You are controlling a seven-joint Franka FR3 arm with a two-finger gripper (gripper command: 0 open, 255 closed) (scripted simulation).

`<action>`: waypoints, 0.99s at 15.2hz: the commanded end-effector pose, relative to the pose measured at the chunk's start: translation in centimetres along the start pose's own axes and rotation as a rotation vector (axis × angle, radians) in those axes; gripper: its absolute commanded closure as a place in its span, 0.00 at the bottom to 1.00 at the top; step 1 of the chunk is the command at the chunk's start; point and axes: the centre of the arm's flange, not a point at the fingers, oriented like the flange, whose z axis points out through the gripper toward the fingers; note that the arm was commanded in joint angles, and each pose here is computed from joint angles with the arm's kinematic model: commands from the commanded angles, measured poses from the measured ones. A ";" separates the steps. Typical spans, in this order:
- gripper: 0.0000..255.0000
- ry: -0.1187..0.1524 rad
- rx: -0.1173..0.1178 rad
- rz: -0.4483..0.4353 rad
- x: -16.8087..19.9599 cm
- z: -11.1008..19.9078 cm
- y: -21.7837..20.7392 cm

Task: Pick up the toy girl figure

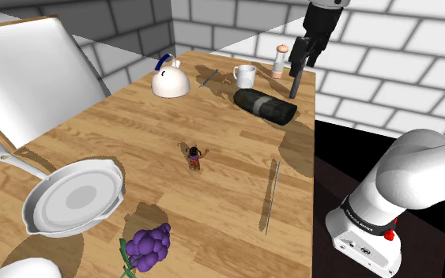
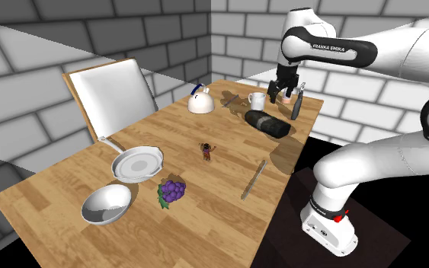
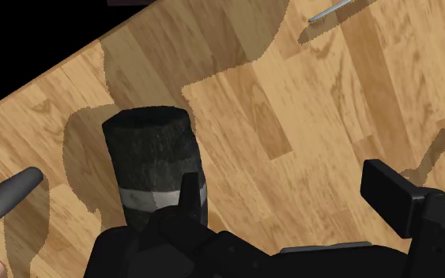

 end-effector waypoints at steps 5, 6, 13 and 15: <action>0.00 -0.021 -0.024 0.023 1.4 1.9 -5.2; 0.00 -0.026 -0.030 0.028 1.7 2.4 -6.5; 0.00 -0.062 -0.071 0.068 4.3 6.1 -15.3; 0.00 -0.073 -0.083 0.080 5.1 7.3 -17.8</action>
